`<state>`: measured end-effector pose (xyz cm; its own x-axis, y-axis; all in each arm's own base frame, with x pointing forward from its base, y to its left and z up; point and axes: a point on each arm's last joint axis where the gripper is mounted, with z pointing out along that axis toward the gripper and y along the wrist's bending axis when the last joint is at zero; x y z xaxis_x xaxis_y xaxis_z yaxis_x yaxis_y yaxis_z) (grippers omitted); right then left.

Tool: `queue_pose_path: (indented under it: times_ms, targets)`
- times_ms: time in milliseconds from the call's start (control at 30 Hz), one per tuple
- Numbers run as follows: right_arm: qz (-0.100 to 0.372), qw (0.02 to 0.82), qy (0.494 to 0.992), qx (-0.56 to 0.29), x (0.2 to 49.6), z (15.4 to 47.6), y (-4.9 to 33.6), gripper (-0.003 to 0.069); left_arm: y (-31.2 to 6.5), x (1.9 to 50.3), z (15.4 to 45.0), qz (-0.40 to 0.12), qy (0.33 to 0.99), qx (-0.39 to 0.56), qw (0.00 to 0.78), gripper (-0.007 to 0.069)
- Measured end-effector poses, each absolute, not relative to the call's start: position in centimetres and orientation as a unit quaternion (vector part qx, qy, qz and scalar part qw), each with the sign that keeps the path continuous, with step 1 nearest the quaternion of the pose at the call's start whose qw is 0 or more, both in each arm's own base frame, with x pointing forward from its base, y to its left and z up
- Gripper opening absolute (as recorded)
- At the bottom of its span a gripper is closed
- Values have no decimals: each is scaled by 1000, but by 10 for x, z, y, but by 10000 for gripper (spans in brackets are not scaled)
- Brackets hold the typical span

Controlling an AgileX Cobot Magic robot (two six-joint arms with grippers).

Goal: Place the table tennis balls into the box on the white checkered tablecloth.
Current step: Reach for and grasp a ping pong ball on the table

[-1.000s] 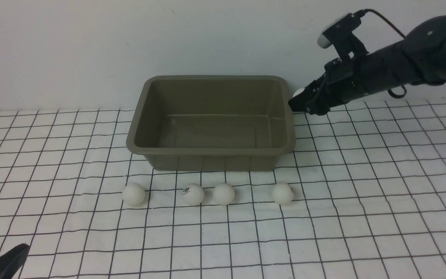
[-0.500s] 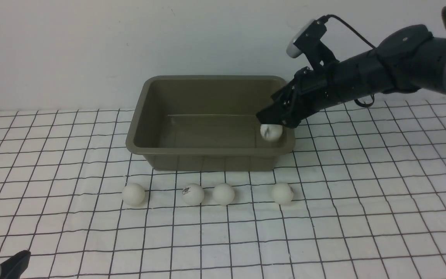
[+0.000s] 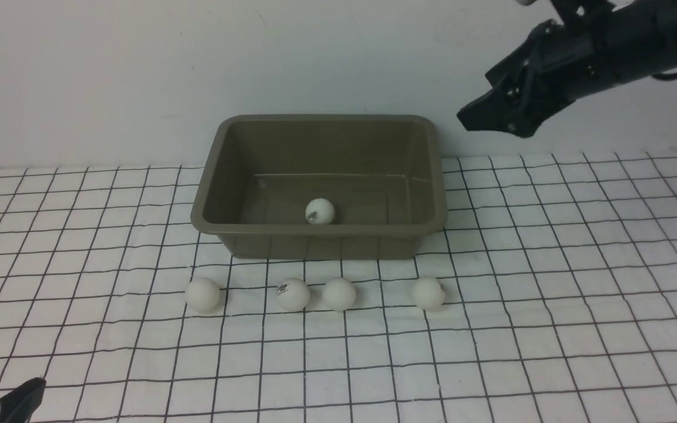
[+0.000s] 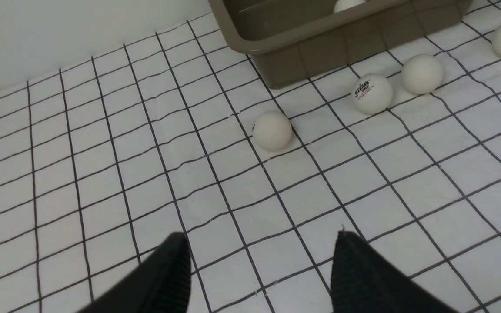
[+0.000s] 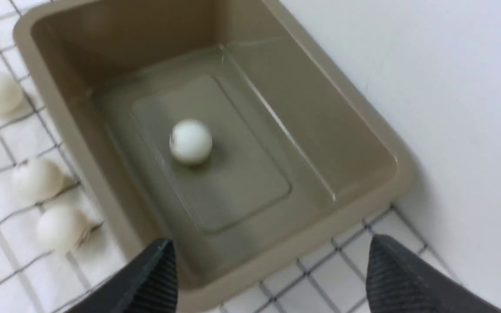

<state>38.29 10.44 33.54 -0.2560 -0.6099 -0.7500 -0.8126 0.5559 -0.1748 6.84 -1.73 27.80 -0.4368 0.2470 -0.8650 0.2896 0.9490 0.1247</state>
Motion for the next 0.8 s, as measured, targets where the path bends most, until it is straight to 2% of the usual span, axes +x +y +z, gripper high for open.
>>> queue_pose_path:
  times_ms: [133,267,367,467,533,667,800]
  targets:
    - [130,382,801,-442,367,345,101,528,-17,69,279,-20,844,157,513,395]
    - [146,354,825,-416,352,336,98,528,-17,70,281,-17,837,153,525,395]
    - [163,311,850,-393,332,303,95,527,-17,71,282,-16,835,152,529,395]
    - [167,301,861,-375,320,279,97,526,-17,71,282,-16,835,152,529,395]
    - [177,293,871,-353,306,250,110,526,-17,71,282,-16,835,152,529,395]
    - [165,303,871,-350,295,222,139,526,-17,71,282,-16,835,152,529,395]
    - [152,321,872,-336,298,208,158,526,-17,71,282,-16,835,152,529,395]
